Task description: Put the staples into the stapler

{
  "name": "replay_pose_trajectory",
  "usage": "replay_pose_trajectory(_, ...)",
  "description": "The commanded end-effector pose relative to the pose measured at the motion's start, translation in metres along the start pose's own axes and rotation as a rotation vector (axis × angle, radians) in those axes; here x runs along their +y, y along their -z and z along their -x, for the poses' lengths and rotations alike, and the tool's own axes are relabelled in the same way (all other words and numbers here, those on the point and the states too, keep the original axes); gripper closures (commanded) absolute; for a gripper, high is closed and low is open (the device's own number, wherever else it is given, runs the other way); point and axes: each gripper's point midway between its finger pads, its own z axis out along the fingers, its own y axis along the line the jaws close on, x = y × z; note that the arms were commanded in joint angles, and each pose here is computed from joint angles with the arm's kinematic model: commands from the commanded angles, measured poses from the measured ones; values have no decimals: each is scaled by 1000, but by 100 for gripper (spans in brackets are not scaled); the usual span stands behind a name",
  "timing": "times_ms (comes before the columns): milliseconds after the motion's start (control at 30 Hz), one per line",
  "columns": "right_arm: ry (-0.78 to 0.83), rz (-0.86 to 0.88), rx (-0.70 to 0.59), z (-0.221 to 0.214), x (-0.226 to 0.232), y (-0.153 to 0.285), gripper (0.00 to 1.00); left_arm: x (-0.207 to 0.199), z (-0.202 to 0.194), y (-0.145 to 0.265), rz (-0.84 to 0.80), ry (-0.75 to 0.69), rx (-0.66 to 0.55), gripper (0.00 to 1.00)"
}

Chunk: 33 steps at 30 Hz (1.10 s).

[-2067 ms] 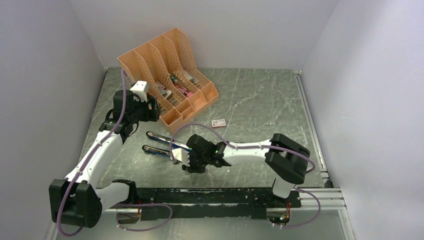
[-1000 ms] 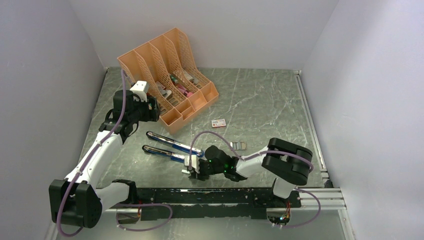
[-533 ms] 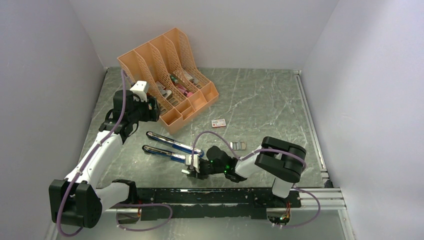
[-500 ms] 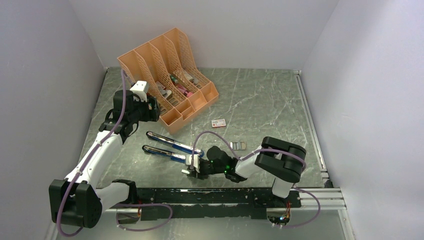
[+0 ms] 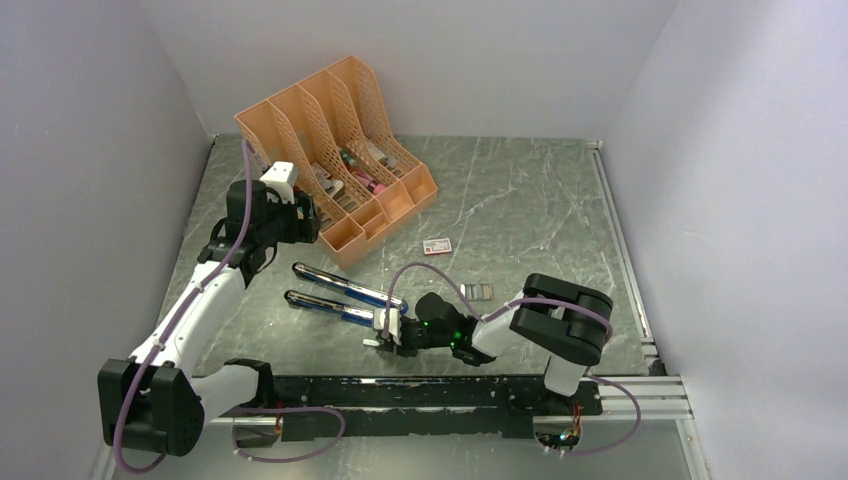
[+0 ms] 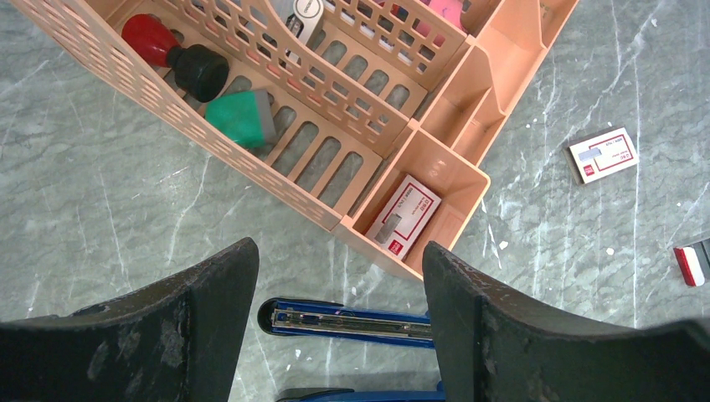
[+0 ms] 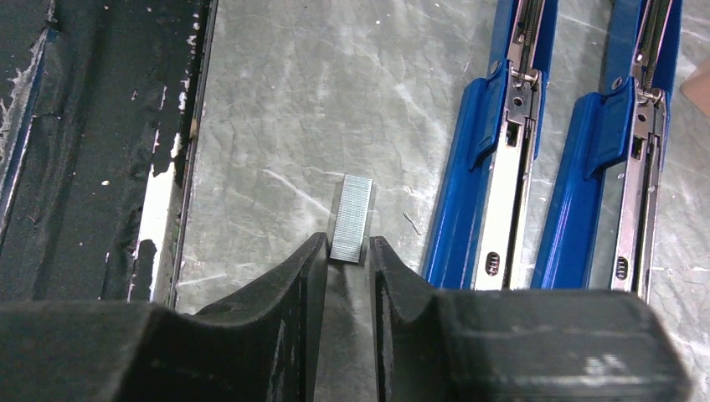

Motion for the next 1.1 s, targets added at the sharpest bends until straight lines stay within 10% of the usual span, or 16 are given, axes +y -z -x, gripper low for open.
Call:
replay_pose_trajectory(0, -59, 25, 216, -64, 16, 15, 70, -3, 7, 3, -19, -3, -27, 24)
replay_pose_trajectory(400, -64, 30, 224, -68, 17, 14, 75, -2, 8, 3, -18, -3, -28, 24)
replay_pose_trajectory(567, -55, 26, 205, -57, 14, 14, 92, -2, 8, 3, -17, -3, -28, 24)
replay_pose_trajectory(1067, 15, -68, 74, 56, -41, 29, 100, -1, 8, 4, -10, -3, -32, 24)
